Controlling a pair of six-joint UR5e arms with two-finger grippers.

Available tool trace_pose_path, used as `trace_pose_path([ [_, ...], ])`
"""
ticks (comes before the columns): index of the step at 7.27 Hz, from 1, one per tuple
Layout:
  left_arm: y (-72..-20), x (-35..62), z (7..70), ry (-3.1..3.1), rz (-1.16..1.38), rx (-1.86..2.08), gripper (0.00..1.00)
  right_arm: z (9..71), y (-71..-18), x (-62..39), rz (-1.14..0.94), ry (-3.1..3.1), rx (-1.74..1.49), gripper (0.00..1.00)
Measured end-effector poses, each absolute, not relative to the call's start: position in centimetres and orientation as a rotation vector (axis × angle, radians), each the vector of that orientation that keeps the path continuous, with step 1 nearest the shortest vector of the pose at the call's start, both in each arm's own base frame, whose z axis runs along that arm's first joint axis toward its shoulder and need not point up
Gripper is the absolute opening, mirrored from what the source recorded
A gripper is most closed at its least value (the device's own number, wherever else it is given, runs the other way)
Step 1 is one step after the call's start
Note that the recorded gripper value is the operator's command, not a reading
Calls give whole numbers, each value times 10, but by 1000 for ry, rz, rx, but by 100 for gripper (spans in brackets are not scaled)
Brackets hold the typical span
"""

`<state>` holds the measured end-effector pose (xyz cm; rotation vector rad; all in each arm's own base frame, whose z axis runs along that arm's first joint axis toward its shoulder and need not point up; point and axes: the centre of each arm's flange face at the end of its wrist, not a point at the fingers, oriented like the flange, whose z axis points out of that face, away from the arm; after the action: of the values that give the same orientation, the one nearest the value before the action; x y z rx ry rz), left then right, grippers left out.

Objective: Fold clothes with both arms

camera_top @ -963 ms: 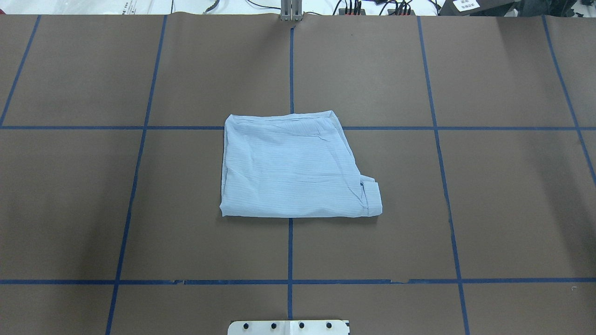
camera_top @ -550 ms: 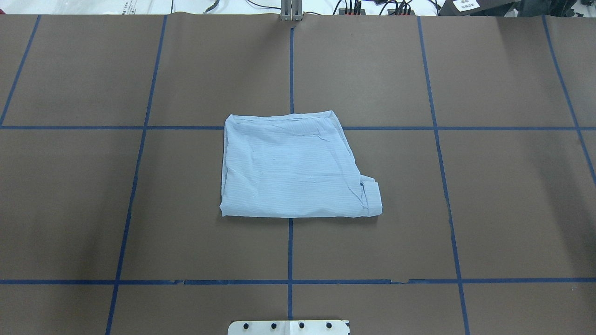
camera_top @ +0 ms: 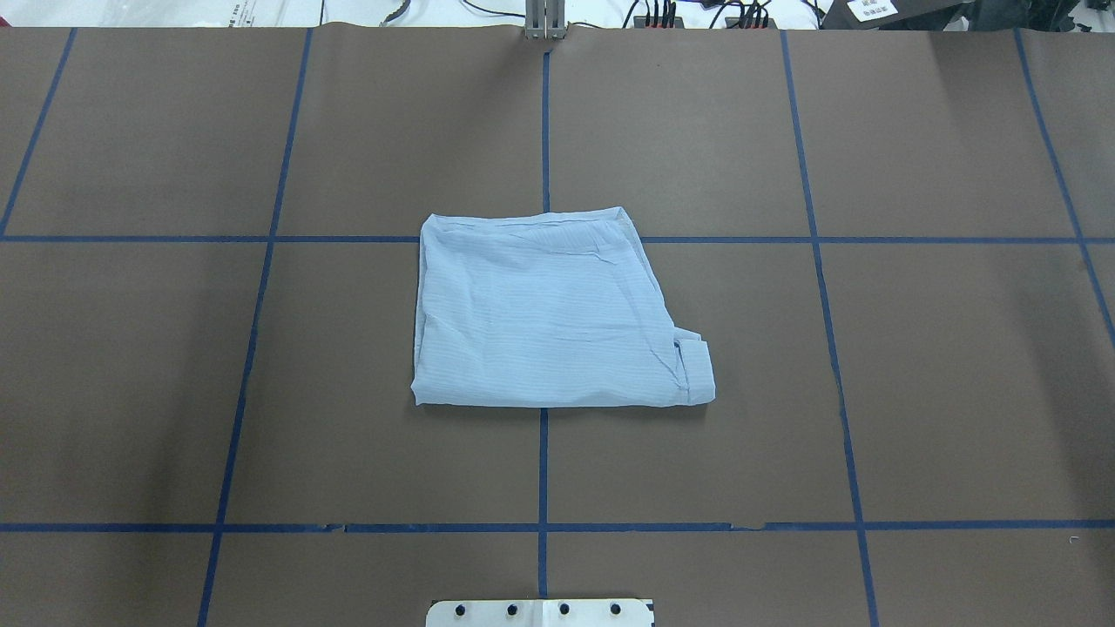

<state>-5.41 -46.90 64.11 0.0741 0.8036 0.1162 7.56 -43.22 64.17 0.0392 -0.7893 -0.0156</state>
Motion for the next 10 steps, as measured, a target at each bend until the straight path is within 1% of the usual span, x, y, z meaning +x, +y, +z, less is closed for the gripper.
trace_pose_path([
  [10,-475,-54,637,798,115,82,100,641,-428,78,-6,-813,42,100],
])
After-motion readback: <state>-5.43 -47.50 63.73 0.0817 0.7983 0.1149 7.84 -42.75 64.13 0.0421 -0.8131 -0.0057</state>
